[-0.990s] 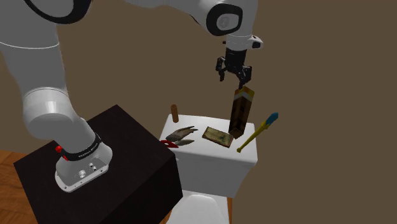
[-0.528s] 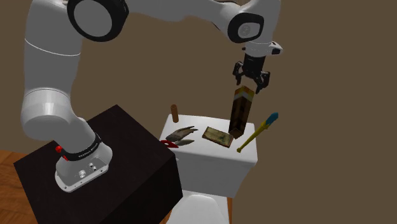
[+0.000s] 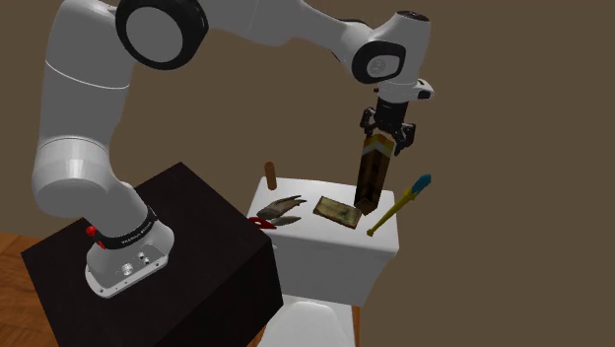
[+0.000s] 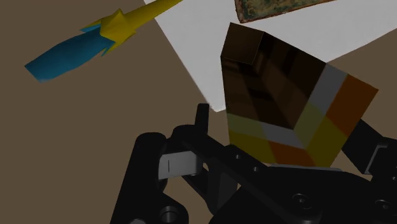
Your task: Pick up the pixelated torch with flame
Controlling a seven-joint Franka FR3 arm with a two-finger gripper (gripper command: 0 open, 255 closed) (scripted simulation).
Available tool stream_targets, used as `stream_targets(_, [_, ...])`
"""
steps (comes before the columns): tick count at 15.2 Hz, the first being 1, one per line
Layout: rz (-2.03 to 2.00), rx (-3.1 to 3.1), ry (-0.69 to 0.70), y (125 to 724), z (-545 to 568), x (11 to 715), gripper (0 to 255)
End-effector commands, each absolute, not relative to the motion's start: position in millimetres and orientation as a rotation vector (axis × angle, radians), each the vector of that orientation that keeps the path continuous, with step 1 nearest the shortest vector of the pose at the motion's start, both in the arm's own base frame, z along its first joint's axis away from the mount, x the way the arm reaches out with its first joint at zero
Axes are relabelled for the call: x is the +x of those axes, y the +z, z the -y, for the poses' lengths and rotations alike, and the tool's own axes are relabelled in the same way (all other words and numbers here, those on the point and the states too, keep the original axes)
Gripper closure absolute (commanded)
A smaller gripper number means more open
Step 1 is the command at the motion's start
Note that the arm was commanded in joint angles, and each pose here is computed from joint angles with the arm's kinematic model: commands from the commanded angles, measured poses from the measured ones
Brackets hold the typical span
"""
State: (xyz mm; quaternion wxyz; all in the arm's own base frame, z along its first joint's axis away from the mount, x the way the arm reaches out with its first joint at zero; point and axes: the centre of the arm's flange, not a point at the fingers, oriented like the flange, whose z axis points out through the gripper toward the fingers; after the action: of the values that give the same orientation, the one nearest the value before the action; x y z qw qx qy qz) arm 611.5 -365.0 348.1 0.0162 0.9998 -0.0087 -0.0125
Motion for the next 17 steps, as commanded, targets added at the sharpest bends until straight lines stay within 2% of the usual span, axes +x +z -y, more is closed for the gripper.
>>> stream_targets(1, [0.016, 3.114, -0.056, 339, 362, 613, 255])
stream_targets(10, [0.016, 3.114, -0.056, 337, 361, 615, 255])
stream_targets(17, [0.016, 3.114, -0.056, 374, 361, 615, 255])
